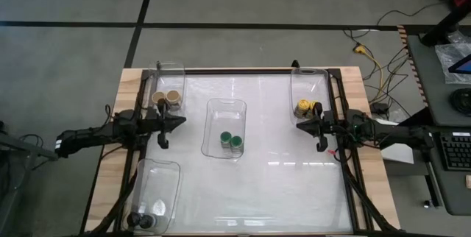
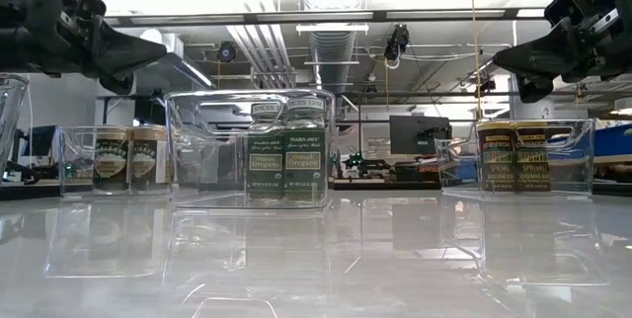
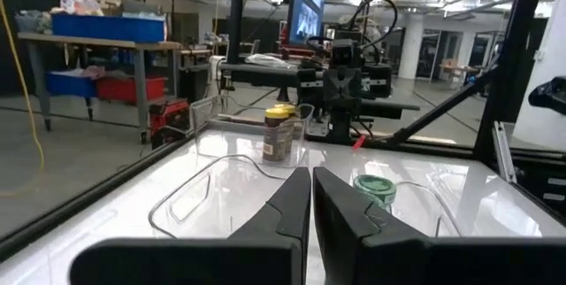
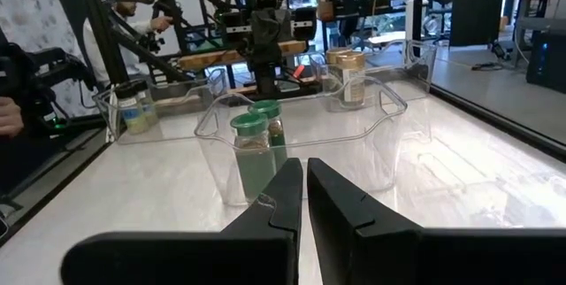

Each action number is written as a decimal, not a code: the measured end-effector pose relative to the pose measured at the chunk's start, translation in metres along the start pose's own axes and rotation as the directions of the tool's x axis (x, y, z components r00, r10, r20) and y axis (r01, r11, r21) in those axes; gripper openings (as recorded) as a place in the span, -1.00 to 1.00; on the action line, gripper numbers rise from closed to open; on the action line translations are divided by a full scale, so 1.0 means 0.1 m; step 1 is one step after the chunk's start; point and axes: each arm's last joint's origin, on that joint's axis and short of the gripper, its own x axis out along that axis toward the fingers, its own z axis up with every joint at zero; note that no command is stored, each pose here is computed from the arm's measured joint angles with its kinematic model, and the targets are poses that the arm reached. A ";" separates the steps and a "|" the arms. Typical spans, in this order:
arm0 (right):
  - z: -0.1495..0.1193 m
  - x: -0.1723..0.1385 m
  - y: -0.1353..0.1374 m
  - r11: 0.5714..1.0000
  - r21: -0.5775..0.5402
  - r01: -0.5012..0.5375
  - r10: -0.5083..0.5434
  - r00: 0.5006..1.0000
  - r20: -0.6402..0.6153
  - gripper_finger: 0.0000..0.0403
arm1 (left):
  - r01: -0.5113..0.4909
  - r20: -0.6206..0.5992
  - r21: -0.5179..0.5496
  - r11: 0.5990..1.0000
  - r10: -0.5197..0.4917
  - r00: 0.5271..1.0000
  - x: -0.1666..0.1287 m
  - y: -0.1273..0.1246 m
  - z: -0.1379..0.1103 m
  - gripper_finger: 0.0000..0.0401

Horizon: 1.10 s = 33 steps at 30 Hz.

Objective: Sort spices by type
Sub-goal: Return to Home Position

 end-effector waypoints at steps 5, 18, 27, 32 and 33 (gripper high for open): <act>0.00 0.00 0.00 1.000 0.000 0.000 0.000 1.000 0.000 -0.94 | -0.002 -0.028 -0.002 1.000 0.002 1.000 0.00 0.00 -0.03 -0.99; 0.00 0.00 0.00 1.000 0.000 0.000 0.000 1.000 0.000 -0.94 | -0.008 -0.089 0.015 1.000 0.009 0.996 0.02 0.00 -0.05 -0.99; 0.00 0.00 0.00 1.000 0.000 0.000 0.000 1.000 0.000 -0.94 | -0.008 -0.095 0.016 1.000 0.010 0.995 0.03 0.00 -0.03 -0.99; 0.00 0.00 0.00 1.000 0.000 0.000 0.000 1.000 -0.001 -0.94 | -0.009 -0.099 0.016 1.000 0.010 0.995 0.03 0.00 -0.03 -0.99; 0.00 0.00 0.00 1.000 0.000 0.000 0.000 1.000 -0.001 -0.94 | -0.009 -0.100 0.016 1.000 0.010 0.995 0.03 0.00 -0.03 -0.99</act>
